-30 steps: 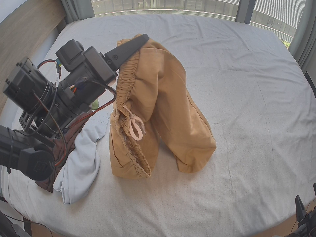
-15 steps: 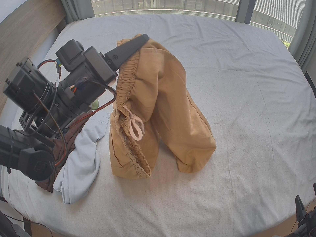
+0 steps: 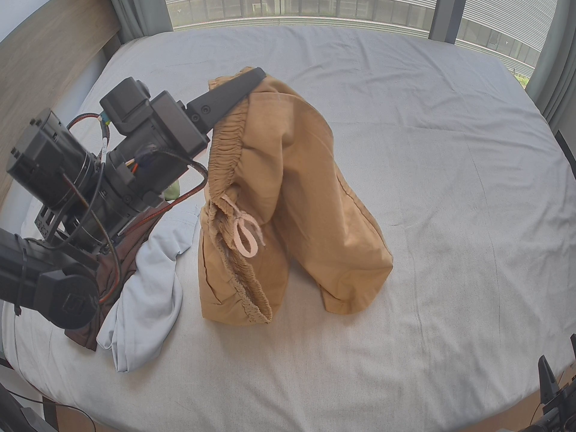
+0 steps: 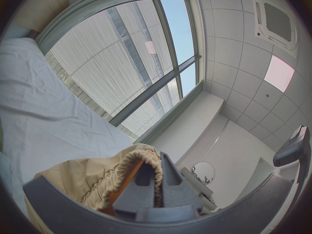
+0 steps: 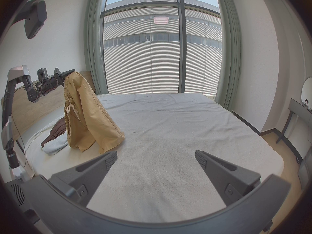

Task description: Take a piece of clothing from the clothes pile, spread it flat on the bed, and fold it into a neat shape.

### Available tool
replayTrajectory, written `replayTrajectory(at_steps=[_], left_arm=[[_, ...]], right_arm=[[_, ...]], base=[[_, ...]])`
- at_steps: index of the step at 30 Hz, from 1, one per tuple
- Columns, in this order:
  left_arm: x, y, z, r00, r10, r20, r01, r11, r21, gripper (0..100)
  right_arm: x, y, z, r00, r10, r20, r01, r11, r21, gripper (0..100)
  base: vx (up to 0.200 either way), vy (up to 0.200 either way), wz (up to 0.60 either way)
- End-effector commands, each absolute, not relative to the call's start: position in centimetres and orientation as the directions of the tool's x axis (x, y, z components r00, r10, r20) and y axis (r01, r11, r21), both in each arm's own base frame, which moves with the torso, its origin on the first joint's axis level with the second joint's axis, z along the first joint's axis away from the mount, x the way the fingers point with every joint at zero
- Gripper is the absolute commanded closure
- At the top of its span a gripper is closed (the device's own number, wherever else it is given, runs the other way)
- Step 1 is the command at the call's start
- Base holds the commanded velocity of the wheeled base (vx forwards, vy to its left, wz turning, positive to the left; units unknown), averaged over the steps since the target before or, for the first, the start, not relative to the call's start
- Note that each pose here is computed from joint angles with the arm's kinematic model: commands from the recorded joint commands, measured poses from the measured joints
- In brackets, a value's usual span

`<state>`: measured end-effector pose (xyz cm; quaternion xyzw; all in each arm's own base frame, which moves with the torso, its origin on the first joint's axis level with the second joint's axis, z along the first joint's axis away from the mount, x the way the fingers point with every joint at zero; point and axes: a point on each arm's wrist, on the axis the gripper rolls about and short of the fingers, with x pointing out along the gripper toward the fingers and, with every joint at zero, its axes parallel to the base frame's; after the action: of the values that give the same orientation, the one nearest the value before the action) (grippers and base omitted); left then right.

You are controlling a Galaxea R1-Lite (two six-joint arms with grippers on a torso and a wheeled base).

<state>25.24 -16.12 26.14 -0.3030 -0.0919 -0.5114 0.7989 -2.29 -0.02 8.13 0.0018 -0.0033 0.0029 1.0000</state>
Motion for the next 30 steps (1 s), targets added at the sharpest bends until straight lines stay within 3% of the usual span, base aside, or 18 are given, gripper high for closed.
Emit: replayTrajectory(at_steps=[1,16,18,19,20,21,25,26,30], left_arm=[[25.3,-14.8,25.8,0.493,-0.746,0.448,0.858,0.332,-0.391,100],[25.6,-14.7,24.6,0.513,-0.75,0.418,0.842,0.346,-0.413,100],[25.4,-14.6,24.8,0.511,-0.749,0.422,0.845,0.345,-0.409,100],[25.4,-14.6,24.8,0.511,-0.749,0.422,0.845,0.345,-0.409,100],[25.4,-14.6,25.0,0.507,-0.748,0.427,0.847,0.343,-0.405,100],[25.5,-14.6,25.0,0.508,-0.747,0.429,0.847,0.344,-0.405,100],[25.4,-14.6,25.0,0.506,-0.749,0.429,0.848,0.341,-0.405,100],[25.3,-14.5,25.0,0.508,-0.747,0.429,0.847,0.344,-0.405,100],[25.5,-14.3,25.1,0.514,-0.742,0.431,0.845,0.351,-0.403,100]], right_arm=[[-2.3,0.0,7.6,1.0,0.012,0.008,-0.012,1.0,0.005,0],[-2.3,0.0,7.8,1.0,0.018,0.021,-0.018,1.0,0.001,0],[-3.8,0.1,13.1,0.965,0.022,0.262,-0.033,0.999,0.039,0],[-3.8,0.1,13.1,0.965,0.022,0.262,-0.033,0.999,0.039,0],[-3.6,0.1,17.6,0.953,0.034,0.3,-0.048,0.998,0.038,0],[-2.5,0.1,19.6,0.962,0.065,0.266,-0.08,0.996,0.043,0],[-1.0,0.0,20.6,0.966,0.154,0.207,-0.174,0.981,0.086,0],[1.3,0.4,21.2,0.962,0.243,0.121,-0.265,0.936,0.23,0],[4.2,1.5,22.7,0.915,0.396,0.078,-0.396,0.844,0.361,0]], base=[[0.0,0.0,0.0],[0.0,0.0,0.0],[0.0,0.0,0.0],[0.0,0.0,0.0],[0.0,0.0,0.0],[0.0,0.0,0.0],[0.0,0.0,0.0],[0.0,0.0,0.0],[0.0,0.0,0.0]])
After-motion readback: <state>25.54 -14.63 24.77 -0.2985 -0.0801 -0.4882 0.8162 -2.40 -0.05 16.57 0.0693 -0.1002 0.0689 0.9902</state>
